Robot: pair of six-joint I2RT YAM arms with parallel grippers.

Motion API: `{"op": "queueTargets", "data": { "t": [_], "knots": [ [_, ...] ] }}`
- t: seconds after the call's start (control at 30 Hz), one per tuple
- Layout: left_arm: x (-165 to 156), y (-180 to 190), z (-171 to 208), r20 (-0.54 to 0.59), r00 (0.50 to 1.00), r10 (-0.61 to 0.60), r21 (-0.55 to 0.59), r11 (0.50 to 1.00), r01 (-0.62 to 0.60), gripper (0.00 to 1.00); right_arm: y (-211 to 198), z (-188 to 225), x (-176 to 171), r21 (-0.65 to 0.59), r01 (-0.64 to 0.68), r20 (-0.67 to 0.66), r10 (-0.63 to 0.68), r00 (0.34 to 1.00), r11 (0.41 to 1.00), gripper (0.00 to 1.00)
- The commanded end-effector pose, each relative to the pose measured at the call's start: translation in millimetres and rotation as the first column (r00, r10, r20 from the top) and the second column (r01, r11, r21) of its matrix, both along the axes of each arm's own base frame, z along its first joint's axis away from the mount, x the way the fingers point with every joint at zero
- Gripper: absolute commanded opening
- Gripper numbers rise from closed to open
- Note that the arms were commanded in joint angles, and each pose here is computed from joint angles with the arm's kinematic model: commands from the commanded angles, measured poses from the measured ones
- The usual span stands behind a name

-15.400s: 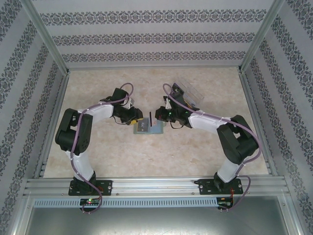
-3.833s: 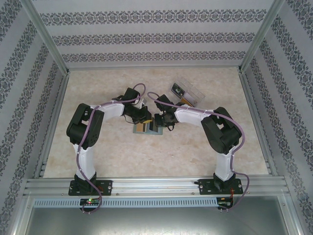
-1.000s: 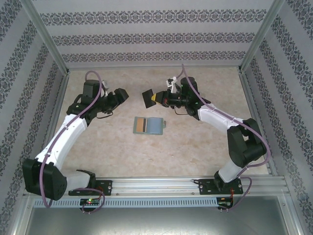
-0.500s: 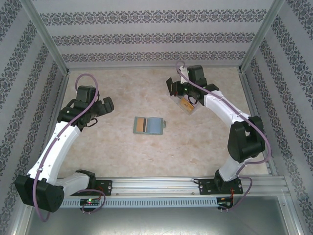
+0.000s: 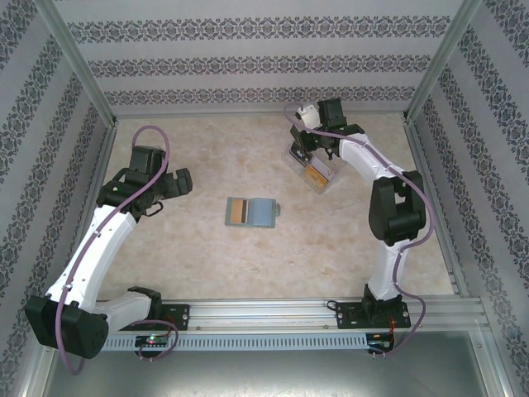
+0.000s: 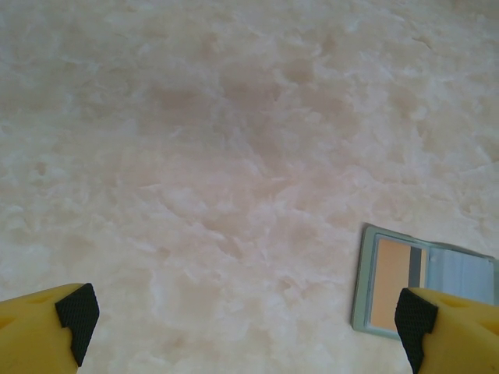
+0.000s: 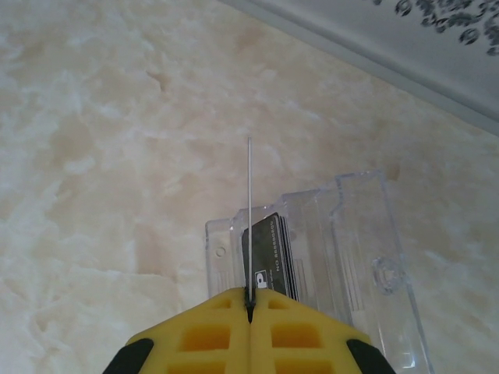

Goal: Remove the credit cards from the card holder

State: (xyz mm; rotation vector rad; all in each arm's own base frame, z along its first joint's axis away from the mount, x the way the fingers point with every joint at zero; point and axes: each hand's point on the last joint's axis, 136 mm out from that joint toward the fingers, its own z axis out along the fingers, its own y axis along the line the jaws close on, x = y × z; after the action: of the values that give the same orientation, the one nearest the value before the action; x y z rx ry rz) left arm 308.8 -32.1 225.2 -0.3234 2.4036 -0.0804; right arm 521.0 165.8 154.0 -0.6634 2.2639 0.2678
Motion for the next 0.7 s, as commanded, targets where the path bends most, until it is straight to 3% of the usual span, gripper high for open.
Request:
{"op": "queueTargets", "data": {
  "t": [0.0,0.27,0.67],
  "knots": [
    [-6.0,1.2,-8.0,-0.033,0.999,-0.021,0.012,1.0,0.022,0.99,-1.3,-6.7,2.3,-0.038,-0.072,-0.015,0.071,0.997,0.997,0.0],
    [-5.5,0.7,-9.1,-0.043,0.999,-0.025,0.016,1.0,0.026,0.99,-11.3,-30.4,6.7,-0.13,-0.095,-0.051,0.089,0.995,0.987,0.0],
    [-3.4,-9.8,-5.6,-0.03,0.997,-0.066,-0.032,0.997,0.065,1.0,-12.1,-48.0,7.2,-0.149,-0.112,-0.098,0.098,0.99,0.982,0.01]
  ]
}}
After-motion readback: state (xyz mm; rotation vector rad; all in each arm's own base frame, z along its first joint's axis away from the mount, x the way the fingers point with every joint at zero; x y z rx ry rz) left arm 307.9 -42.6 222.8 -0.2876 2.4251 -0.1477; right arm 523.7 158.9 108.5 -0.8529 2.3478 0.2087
